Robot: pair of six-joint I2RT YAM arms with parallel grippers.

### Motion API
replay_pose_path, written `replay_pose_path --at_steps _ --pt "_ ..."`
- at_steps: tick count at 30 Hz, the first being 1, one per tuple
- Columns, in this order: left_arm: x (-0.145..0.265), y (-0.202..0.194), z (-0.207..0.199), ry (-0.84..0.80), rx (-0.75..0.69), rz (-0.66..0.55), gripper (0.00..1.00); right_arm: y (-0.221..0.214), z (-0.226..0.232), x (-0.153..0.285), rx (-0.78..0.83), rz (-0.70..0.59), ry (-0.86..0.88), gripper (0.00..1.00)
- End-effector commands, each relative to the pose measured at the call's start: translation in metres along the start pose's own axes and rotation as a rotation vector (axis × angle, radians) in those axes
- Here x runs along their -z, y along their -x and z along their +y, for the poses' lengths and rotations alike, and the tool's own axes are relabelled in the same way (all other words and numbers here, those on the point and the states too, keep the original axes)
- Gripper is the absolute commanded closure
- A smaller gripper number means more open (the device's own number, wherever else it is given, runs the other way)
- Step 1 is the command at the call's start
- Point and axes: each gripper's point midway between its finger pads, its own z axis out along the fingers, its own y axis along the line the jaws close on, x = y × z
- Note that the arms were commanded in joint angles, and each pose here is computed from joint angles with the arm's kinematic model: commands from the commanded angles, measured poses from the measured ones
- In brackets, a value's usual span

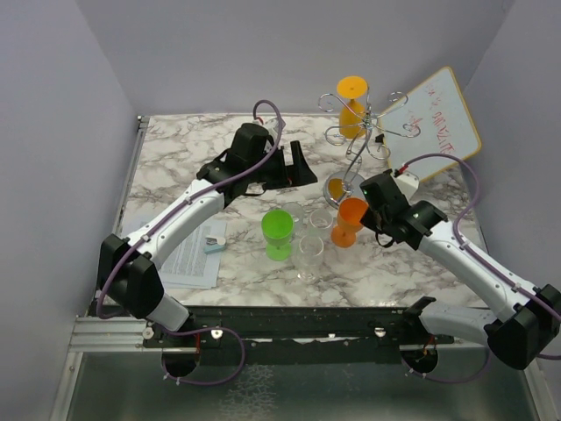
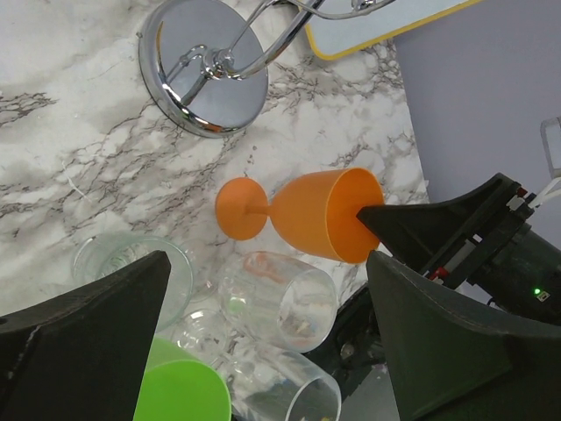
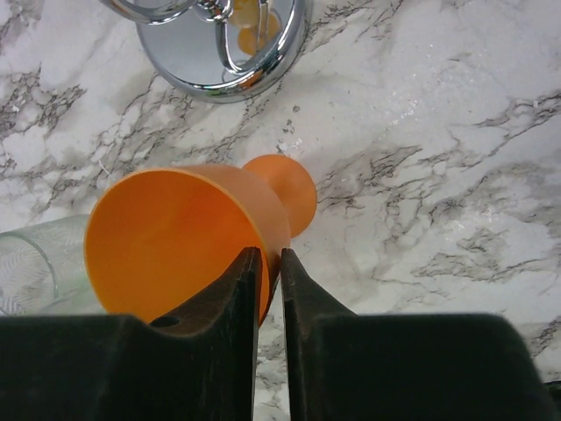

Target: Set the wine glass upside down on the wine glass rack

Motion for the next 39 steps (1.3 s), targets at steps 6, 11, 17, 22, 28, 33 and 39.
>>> replay_pose_path --at_steps 6,11,17,22,28,33,39 --pt "-0.012 0.006 -0.023 -0.053 0.017 -0.014 0.07 0.016 -0.008 0.009 0.009 -0.073 -0.024 0.99" --pt "-0.006 0.013 -0.030 -0.062 0.056 -0.048 0.07 0.040 -0.006 0.037 -0.031 -0.145 0.043 0.99" --pt "0.016 0.036 -0.038 -0.042 0.127 -0.172 0.07 0.078 0.001 0.089 -0.071 -0.286 0.237 0.99" --pt "0.046 0.052 -0.029 0.030 0.280 -0.323 0.07 0.098 0.025 0.134 -0.072 -0.402 0.511 0.99" --pt "0.073 0.054 -0.023 0.058 0.473 -0.407 0.06 0.106 0.072 0.165 -0.069 -0.442 0.796 0.99" --pt "0.085 0.057 -0.024 0.059 0.490 -0.434 0.04 0.099 0.117 0.171 -0.013 -0.407 0.976 0.99" --pt "0.105 0.058 -0.007 0.115 0.535 -0.529 0.01 0.107 0.153 0.163 0.058 -0.454 1.050 0.99"
